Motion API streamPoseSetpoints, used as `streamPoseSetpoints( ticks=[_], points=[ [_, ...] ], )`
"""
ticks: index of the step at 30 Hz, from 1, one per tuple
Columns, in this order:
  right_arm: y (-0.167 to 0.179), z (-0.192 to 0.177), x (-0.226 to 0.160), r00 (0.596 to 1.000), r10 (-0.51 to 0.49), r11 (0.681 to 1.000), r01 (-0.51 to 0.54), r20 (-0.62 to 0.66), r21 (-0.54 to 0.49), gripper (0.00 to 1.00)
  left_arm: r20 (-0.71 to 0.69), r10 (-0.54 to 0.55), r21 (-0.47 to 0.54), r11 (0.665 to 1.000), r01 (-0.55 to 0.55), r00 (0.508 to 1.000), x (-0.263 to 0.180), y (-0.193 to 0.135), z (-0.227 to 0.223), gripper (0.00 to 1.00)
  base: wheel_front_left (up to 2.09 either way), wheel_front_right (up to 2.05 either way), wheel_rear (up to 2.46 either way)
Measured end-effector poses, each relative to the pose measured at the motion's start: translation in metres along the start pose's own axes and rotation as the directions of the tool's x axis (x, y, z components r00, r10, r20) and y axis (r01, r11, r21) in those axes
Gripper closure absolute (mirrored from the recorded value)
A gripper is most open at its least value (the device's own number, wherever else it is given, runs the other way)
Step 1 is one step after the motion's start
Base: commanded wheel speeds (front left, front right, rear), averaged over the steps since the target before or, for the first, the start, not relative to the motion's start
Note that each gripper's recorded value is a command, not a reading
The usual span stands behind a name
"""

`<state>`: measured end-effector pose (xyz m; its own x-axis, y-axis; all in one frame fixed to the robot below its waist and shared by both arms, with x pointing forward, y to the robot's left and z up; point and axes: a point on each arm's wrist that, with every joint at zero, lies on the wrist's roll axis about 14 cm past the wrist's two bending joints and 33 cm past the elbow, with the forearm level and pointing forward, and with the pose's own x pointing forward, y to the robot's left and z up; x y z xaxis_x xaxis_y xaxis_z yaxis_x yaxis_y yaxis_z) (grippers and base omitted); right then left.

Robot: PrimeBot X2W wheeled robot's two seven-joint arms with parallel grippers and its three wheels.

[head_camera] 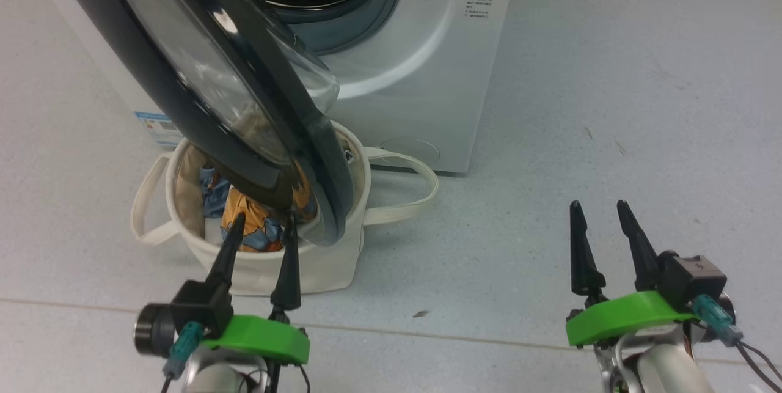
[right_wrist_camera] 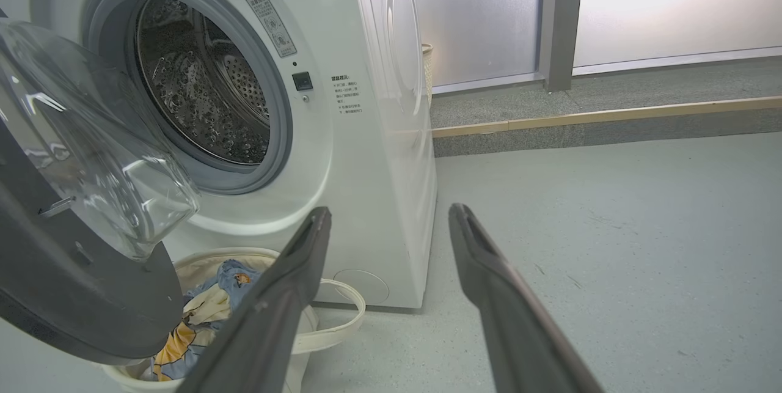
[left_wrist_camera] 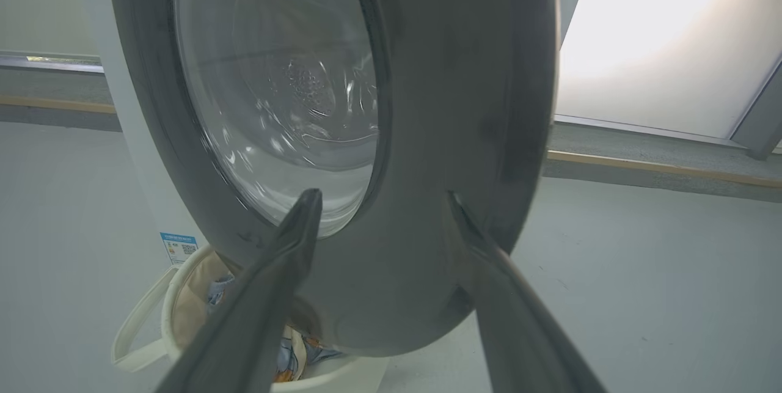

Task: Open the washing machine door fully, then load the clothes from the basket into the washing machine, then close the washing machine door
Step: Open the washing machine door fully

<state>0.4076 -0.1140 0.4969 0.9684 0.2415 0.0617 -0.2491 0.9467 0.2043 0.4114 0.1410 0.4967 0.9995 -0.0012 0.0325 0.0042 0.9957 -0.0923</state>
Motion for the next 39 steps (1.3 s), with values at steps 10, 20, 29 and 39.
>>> streamPoseSetpoints(
  ticks=[10, 20, 29, 39],
  points=[
    [-0.003, -0.001, 0.003, 1.0, -0.009, 1.0, 0.009, 0.001, 0.005, 0.0, 0.326, -0.116, -0.04, 0.99, 0.136, 0.938, 0.01, -0.041, 0.106, 0.0, 0.0, 0.0, 0.0],
    [-0.005, 0.001, 0.008, 1.0, -0.013, 1.0, 0.013, 0.006, 0.021, 0.0, 0.242, -0.38, -0.034, 0.916, 0.399, 0.893, 0.007, -0.127, 0.076, 0.27, 0.0, 0.0, 0.0],
    [-0.02, -0.004, 0.011, 0.999, -0.054, 0.998, 0.054, -0.003, 0.04, 0.0, 0.089, -0.373, -0.078, 0.922, 0.379, 0.924, 0.044, -0.133, 0.027, 1.0, 0.0, 0.0, 0.0],
    [-0.026, -0.01, 0.013, 0.997, -0.069, 0.996, 0.07, -0.019, 0.056, 0.0, -0.02, -0.3, -0.06, 0.953, 0.298, 0.954, 0.061, -0.112, -0.01, 1.0, 0.0, 0.0, 0.0]
  ],
)
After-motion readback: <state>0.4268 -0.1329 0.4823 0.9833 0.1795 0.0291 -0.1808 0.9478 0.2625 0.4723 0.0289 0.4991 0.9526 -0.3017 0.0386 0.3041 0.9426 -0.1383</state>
